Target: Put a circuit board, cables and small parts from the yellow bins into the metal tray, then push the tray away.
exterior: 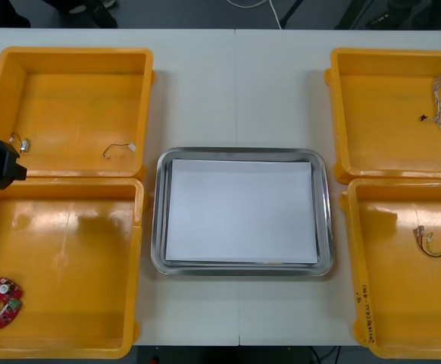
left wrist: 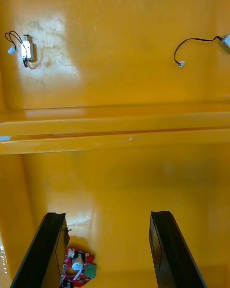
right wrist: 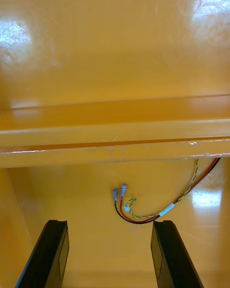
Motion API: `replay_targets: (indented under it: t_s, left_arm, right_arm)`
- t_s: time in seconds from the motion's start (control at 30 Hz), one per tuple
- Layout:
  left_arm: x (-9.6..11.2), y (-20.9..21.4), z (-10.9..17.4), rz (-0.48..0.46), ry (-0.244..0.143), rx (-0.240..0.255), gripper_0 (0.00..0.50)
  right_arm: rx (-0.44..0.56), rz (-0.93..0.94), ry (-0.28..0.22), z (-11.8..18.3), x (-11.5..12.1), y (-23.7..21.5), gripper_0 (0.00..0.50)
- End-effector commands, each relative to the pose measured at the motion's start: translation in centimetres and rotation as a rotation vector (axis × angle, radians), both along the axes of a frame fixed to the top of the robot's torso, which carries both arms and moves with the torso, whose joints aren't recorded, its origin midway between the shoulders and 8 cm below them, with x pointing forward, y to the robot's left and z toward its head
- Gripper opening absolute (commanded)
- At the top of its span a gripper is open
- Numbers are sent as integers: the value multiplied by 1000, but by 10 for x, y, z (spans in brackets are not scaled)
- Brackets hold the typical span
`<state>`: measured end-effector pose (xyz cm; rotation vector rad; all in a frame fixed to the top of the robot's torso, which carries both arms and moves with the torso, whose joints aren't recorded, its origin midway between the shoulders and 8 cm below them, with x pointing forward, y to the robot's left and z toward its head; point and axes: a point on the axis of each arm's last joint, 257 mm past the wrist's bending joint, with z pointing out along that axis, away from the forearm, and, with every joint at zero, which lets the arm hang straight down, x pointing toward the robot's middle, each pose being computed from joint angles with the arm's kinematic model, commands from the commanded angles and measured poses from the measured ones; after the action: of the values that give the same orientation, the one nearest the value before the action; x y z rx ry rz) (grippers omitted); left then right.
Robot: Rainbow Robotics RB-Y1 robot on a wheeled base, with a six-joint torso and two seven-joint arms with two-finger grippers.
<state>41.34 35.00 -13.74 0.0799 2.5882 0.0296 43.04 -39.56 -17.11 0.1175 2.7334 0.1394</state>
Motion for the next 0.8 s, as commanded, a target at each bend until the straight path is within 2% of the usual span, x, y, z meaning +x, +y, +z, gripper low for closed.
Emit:
replay_targets:
  t_s: [0.03,0.8]
  left_arm:
    - [-5,12,9,65,-16,2,500]
    - [-5,12,9,65,-16,2,500]
  right_arm:
    - [-24,56,-13,0,-1,5,500]
    - [-24,56,-13,0,-1,5,500]
